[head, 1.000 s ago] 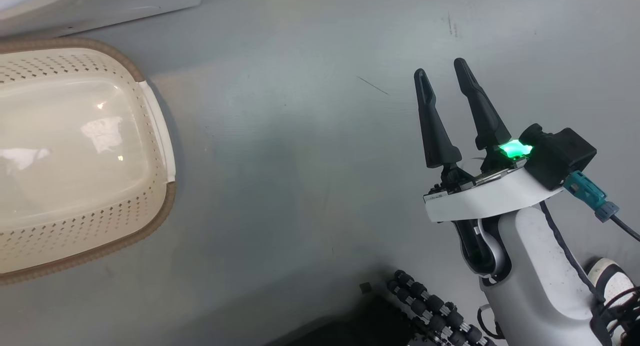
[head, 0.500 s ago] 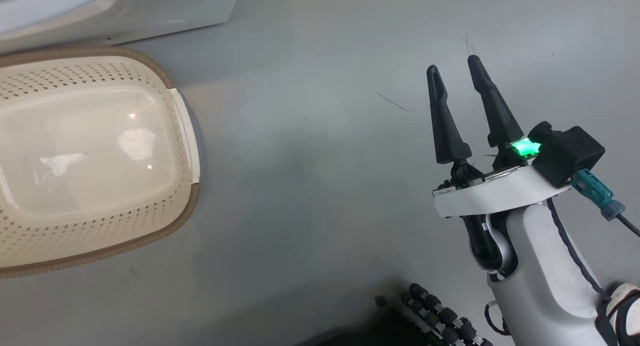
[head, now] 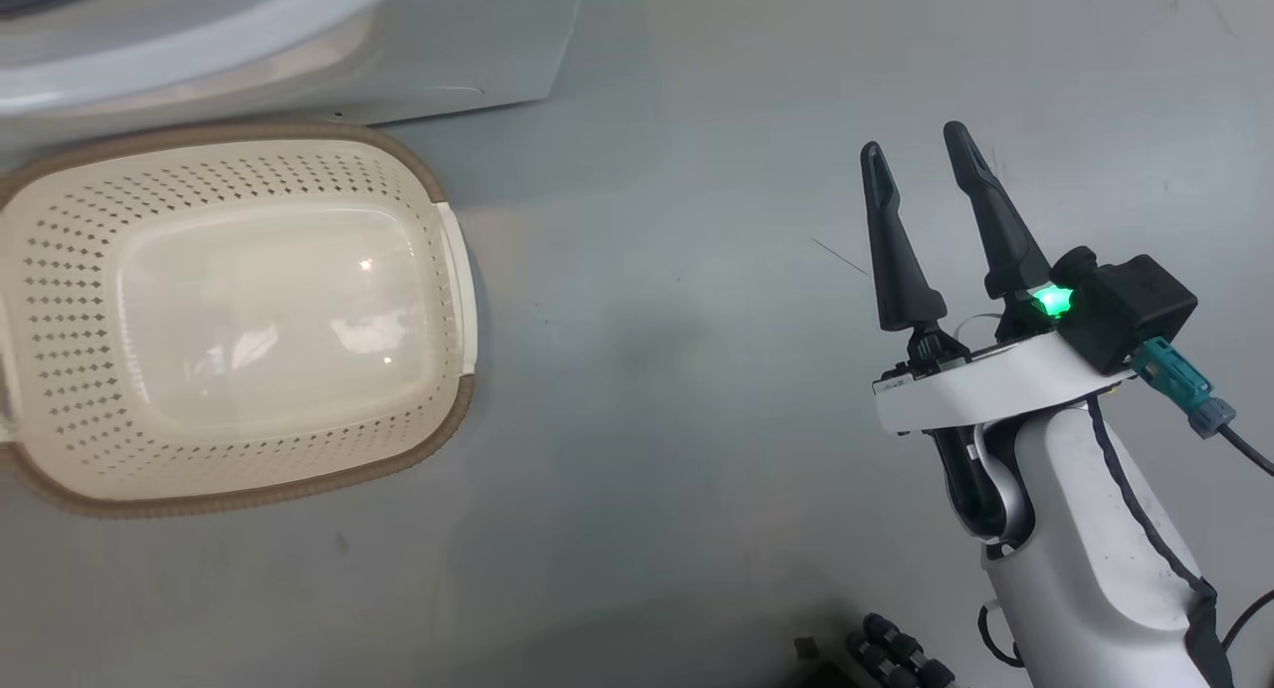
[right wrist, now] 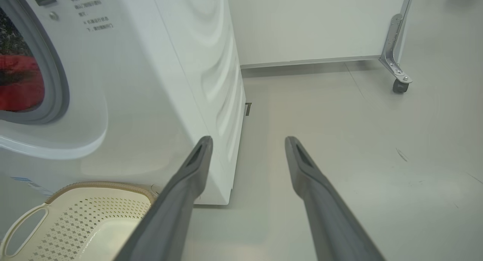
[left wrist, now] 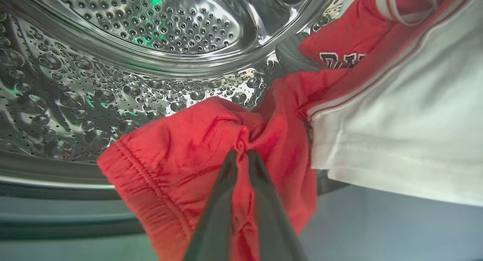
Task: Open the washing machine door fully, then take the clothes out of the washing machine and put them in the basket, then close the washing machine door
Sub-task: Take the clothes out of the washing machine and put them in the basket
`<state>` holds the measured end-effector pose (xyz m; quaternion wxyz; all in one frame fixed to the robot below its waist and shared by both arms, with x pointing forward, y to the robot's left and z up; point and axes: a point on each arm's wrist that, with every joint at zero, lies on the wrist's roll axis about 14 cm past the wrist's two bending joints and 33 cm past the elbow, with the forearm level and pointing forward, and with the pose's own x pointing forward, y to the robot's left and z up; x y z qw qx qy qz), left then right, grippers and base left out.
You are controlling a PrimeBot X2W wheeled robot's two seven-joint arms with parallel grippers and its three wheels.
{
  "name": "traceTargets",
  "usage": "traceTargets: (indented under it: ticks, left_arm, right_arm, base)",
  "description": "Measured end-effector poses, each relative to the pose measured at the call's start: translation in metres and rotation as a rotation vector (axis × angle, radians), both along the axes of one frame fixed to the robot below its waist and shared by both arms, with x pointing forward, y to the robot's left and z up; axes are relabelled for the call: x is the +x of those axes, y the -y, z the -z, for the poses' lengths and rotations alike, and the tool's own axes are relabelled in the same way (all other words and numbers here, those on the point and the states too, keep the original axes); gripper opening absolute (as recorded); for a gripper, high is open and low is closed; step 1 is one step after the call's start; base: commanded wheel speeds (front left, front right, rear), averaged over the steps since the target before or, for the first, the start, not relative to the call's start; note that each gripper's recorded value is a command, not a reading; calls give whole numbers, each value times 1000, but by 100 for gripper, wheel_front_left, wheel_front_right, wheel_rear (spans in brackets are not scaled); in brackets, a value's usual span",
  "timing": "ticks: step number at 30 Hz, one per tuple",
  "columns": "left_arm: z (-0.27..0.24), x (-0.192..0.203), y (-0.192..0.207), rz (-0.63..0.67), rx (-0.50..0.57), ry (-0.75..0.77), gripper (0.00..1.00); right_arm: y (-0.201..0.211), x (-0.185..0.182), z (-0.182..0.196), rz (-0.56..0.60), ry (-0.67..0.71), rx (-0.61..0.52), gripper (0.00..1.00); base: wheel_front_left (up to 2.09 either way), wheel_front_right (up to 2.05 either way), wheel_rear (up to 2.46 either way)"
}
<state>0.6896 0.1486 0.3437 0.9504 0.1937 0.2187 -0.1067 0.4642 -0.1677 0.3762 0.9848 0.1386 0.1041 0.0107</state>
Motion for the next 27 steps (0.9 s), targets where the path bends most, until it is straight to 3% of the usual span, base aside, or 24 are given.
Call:
traceTargets:
  ticks: [27]
  left_arm:
    - [-79,-98,16,85,-182,220,0]
  right_arm:
    - [-35,-21,-47,-101,91,15,100]
  base:
    - [0,0,0]
